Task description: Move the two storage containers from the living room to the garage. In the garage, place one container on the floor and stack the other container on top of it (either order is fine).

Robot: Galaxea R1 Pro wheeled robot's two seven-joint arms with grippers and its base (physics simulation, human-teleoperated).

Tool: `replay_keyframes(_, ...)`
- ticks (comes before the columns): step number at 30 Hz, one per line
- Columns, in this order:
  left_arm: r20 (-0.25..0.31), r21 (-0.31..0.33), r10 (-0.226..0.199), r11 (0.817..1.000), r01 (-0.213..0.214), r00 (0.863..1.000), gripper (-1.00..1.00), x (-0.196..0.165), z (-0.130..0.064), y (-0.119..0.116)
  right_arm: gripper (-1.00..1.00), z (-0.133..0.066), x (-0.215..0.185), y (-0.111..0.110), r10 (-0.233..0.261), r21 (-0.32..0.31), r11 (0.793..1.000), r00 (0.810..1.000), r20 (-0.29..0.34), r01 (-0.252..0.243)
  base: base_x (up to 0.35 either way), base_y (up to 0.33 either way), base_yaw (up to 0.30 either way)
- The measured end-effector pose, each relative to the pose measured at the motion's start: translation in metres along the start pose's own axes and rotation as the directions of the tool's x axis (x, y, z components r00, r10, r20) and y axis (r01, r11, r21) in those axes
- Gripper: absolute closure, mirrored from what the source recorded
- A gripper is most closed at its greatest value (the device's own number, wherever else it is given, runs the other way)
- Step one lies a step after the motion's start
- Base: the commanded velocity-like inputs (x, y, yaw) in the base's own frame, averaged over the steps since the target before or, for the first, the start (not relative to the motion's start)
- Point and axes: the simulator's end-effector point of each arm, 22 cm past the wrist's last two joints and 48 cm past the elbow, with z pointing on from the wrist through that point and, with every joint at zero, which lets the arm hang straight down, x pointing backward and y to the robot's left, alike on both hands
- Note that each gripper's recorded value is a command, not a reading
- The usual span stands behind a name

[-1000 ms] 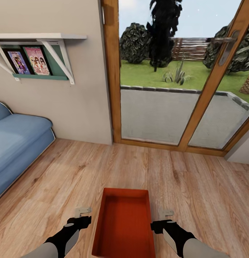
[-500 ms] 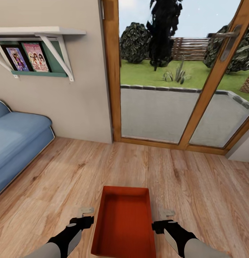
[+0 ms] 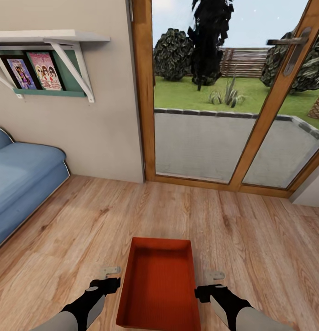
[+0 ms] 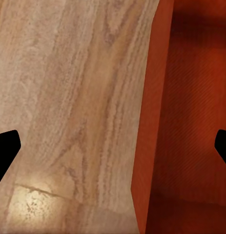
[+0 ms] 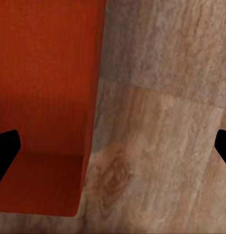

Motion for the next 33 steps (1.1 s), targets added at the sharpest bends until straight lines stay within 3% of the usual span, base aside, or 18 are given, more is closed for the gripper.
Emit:
replay_keyframes(3,0.000,0.000,0.000,1.000,0.000,1.000,-1.00,0.000,0.000,0.000,-1.00,0.000,0.000,0.000,0.013,0.000,1.000,1.000,-0.001,-0.013,0.000,0.000,0.000)
replay_keyframes(7,0.000,0.000,0.001,1.000,-0.001,1.000,-1.00,0.000,0.000,0.000,-1.00,0.000,0.000,-0.005,0.083,0.001,0.997,0.997,0.006,-0.083,0.000,0.000,0.000)
replay_keyframes(11,0.000,0.000,0.001,1.000,-0.001,1.000,-1.00,0.000,0.000,0.000,-1.00,0.001,-0.001,-0.006,0.116,0.003,0.993,0.993,0.022,-0.116,0.000,0.000,0.000)
replay_keyframes(21,0.000,0.000,0.003,1.000,-0.003,1.000,-1.00,0.000,0.000,0.000,-1.00,0.002,0.017,-0.004,0.144,0.005,0.990,0.989,-0.007,-0.144,0.000,0.000,0.000)
replay_keyframes(33,-0.008,0.001,0.003,1.000,-0.003,1.000,-1.00,0.007,-0.001,-0.001,-1.00,0.002,0.030,0.003,0.145,0.002,0.989,0.989,-0.036,-0.145,0.000,0.000,0.000)
